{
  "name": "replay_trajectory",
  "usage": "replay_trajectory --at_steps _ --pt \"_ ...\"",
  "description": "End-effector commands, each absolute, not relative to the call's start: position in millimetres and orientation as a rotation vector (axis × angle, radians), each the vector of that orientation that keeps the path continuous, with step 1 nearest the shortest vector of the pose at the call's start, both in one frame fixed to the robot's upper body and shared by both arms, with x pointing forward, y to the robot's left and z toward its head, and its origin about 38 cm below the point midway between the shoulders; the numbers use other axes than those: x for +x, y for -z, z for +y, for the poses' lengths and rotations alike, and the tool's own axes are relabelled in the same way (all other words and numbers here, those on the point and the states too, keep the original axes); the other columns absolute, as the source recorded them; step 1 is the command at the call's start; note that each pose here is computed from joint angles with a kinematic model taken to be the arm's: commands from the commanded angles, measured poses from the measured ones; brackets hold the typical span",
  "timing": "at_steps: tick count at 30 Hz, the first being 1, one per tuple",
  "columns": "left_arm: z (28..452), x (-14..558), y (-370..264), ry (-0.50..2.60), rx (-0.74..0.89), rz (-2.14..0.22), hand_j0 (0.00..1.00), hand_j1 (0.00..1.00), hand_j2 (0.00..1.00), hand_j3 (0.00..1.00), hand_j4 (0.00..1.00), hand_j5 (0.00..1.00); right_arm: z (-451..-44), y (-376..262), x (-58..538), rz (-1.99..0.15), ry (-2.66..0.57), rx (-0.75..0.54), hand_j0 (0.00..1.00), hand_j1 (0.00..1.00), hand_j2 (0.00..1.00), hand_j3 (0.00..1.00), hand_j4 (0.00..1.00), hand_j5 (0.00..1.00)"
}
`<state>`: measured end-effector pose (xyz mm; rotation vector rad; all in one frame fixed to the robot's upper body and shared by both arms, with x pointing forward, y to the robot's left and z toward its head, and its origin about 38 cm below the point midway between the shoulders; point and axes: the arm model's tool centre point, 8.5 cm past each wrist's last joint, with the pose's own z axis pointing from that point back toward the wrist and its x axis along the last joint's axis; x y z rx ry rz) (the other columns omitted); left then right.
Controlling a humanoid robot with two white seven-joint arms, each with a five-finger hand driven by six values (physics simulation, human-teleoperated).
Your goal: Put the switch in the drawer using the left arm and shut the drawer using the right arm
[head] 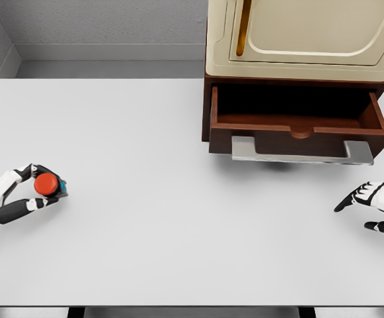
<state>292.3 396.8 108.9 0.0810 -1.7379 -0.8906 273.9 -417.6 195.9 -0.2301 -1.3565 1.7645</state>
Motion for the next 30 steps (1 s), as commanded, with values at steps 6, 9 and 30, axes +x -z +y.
replay_trajectory --at_steps 6,9,30 --pt "376 300 -125 0.905 0.043 -1.813 0.40 0.40 0.40 0.40 0.40 0.40 -418 -198 275 -1.352 -1.771 -0.232 0.71 0.71 0.71 0.71 0.71 0.71" --pt "368 303 -130 0.916 0.028 -1.835 0.40 0.40 0.40 0.40 0.40 0.40 -418 -198 275 -1.348 -1.777 -0.234 0.71 0.71 0.71 0.71 0.71 0.71" --pt "287 322 -172 0.950 -0.064 -2.092 0.40 0.40 0.40 0.40 0.40 0.40 -419 -206 279 -1.347 -1.792 -0.244 0.70 0.70 0.70 0.70 0.70 0.70"
